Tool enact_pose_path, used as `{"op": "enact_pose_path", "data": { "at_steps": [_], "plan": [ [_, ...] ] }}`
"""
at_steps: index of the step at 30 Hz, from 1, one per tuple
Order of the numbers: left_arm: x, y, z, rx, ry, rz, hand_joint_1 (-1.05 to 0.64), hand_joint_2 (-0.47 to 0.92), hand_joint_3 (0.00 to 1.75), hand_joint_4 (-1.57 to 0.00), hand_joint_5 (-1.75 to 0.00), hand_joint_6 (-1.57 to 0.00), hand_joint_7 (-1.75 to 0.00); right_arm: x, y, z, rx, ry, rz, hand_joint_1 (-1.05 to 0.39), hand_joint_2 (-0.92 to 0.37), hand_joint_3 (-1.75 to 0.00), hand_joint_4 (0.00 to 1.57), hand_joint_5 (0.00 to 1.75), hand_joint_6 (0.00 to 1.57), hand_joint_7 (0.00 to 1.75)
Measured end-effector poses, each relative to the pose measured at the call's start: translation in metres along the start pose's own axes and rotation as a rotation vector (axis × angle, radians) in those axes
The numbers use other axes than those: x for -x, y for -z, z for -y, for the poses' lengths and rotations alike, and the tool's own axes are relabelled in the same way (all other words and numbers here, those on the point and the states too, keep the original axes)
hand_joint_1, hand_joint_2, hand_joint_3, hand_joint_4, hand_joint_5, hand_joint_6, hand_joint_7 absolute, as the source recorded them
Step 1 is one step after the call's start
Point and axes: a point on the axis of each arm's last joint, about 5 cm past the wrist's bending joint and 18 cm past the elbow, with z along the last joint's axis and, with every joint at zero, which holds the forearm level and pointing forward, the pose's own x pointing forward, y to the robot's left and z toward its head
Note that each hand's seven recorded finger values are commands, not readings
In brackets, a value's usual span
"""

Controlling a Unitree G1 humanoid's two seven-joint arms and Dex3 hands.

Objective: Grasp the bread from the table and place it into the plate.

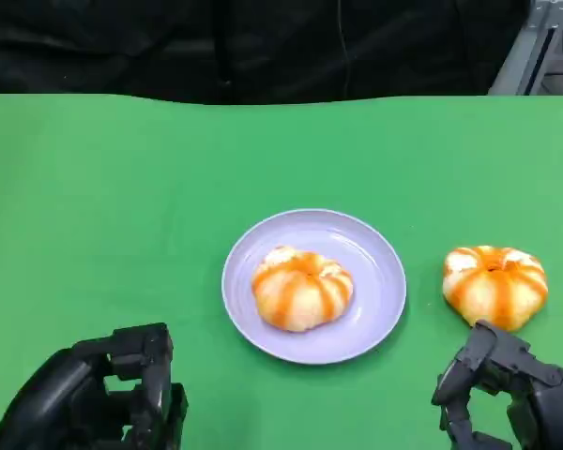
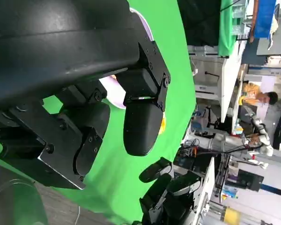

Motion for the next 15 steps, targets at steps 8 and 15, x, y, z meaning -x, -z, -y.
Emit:
{"op": "enact_pose_path", "data": {
  "at_steps": [8,15],
  "plan": [
    [-0.0001,-0.0009,0.0005,-0.004,-0.001,0.004,0.22,0.49,1.72,-1.07,-1.75,-0.88,-1.75,0.0001,-0.0001,0.0002,0.001,-0.001,0.0,-0.14,-0.54,-1.17,0.81,1.75,0.72,1.58],
    [-0.0002,-0.0016,0.0009,-0.006,0.001,0.007,0.27,0.51,1.72,-1.08,-1.75,-0.89,-1.75,0.0003,-0.0001,0.0004,0.003,0.0,0.002,-0.15,-0.54,-1.18,0.82,1.75,0.73,1.58]
  ]
}}
